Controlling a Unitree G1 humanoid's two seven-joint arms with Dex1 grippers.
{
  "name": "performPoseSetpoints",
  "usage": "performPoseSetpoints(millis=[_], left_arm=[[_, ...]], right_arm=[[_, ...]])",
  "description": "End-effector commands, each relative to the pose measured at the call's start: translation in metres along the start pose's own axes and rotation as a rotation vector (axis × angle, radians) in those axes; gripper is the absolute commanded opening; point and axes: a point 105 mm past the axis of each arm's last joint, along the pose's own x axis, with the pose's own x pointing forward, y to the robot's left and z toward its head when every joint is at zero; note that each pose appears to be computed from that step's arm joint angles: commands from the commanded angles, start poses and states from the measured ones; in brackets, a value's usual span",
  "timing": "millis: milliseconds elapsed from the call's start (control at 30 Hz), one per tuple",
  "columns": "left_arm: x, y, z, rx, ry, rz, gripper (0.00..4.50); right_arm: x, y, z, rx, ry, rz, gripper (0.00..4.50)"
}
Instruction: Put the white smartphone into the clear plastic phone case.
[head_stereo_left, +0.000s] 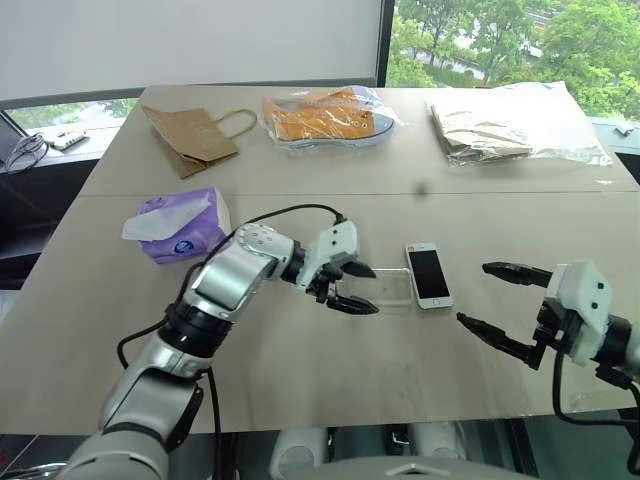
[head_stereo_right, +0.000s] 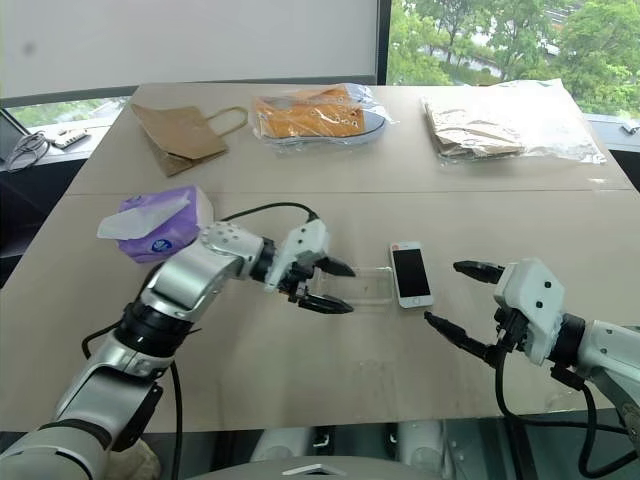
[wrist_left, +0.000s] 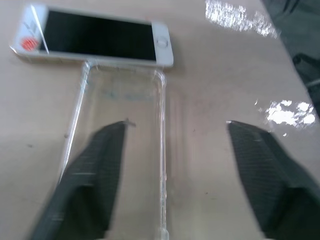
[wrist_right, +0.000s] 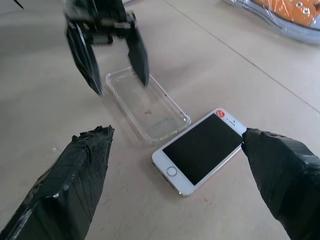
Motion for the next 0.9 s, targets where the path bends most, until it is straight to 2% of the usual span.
performPoseSetpoints(millis=[33, 167, 400, 667, 900], left_arm=[[-0.024, -0.009, 0.011, 0.053, -0.070, 0.068, 4.43], [-0.046, -0.015, 0.024, 0.061, -0.242, 0.166, 4.43], [-0.068, -0.033, 0.022, 0.068, -0.262, 0.198, 4.43], [-0.074, -0.037, 0.020, 0.034, -0.258, 0.245, 4.43], [-0.081, -0.055, 0.026, 0.039, -0.302, 0.157, 4.43]], right_arm=[[0.009, 0.000, -0.013, -0.028, 0.126, -0.050, 4.50], [0.027, 0.001, -0.021, 0.184, 0.120, -0.080, 4.50], [0.044, -0.008, -0.036, 0.180, 0.198, -0.211, 4.50], [0.062, 0.003, -0.042, 0.193, 0.236, -0.192, 4.50], [0.074, 0.006, -0.043, 0.179, 0.252, -0.179, 4.50]])
